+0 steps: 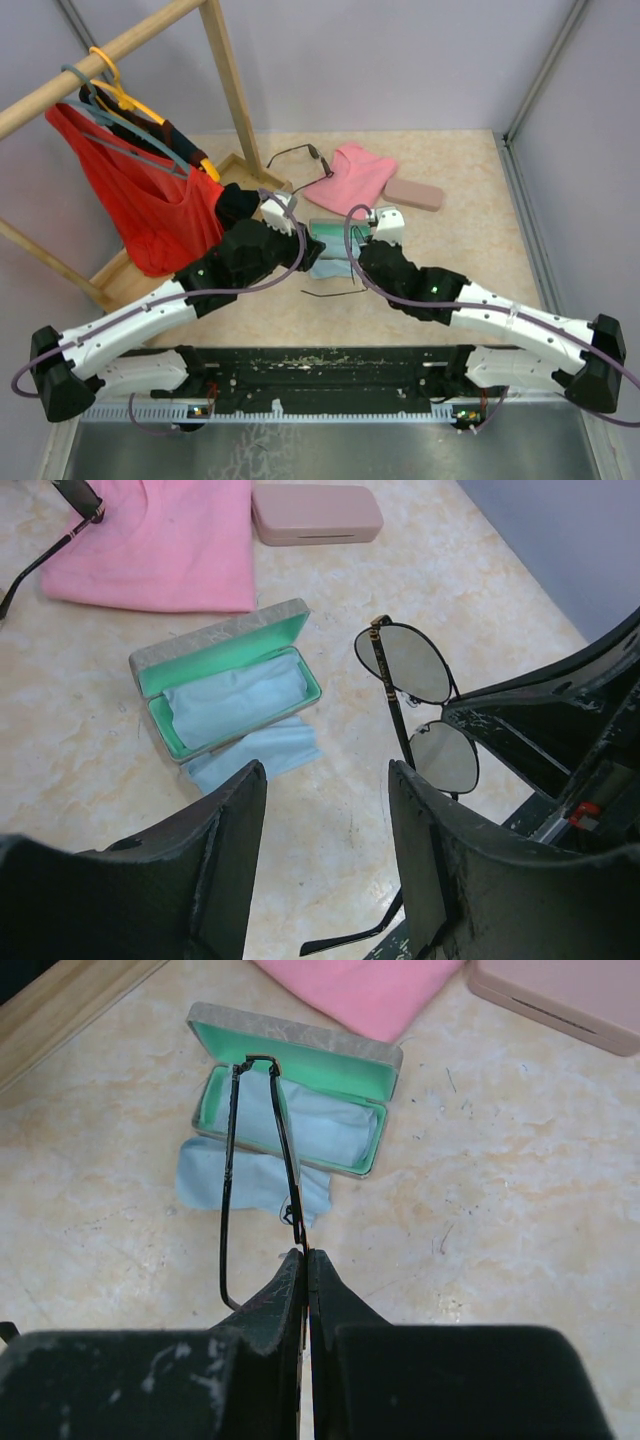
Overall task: Organize the sunglasses
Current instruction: Fold the sunglasses.
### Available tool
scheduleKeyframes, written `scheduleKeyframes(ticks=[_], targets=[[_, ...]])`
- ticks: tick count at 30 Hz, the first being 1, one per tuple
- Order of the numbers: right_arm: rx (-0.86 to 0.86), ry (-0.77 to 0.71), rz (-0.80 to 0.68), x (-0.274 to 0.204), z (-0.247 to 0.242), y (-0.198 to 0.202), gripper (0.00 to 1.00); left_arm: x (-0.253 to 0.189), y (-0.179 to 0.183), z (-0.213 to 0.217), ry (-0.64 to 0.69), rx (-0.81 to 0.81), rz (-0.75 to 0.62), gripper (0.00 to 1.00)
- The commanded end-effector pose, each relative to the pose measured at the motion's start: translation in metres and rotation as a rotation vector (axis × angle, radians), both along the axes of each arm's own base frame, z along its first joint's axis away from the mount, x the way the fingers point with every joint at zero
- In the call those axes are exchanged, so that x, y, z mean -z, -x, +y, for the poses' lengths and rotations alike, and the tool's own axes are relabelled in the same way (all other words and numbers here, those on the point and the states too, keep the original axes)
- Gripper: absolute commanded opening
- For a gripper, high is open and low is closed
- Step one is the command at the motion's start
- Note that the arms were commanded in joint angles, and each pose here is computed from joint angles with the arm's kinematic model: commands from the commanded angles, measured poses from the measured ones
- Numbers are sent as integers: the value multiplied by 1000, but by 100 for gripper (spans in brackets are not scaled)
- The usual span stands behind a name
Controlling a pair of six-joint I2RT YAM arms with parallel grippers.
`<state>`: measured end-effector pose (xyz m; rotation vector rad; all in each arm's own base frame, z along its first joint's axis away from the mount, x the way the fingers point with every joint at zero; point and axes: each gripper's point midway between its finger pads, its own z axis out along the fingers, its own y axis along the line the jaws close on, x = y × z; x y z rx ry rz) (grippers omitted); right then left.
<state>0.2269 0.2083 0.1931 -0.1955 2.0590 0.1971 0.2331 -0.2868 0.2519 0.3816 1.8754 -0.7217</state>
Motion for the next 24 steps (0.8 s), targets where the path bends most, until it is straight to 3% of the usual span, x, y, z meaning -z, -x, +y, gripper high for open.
scheduleKeyframes(ticks=[1, 5, 13, 24], targets=[[20, -129, -92, -42, -3, -4, 0, -13, -11, -4, -36, -23, -32, 58], [-88, -200, -133, -56, 13, 1, 0, 1, -20, -9, -97, -43, -6, 56], [-179, -205, -137, -62, 41, -2, 0, 24, -19, -33, -114, 27, 59, 54], [-125, -166, -126, -52, 44, -13, 0, 19, -19, -27, -108, 22, 24, 56]])
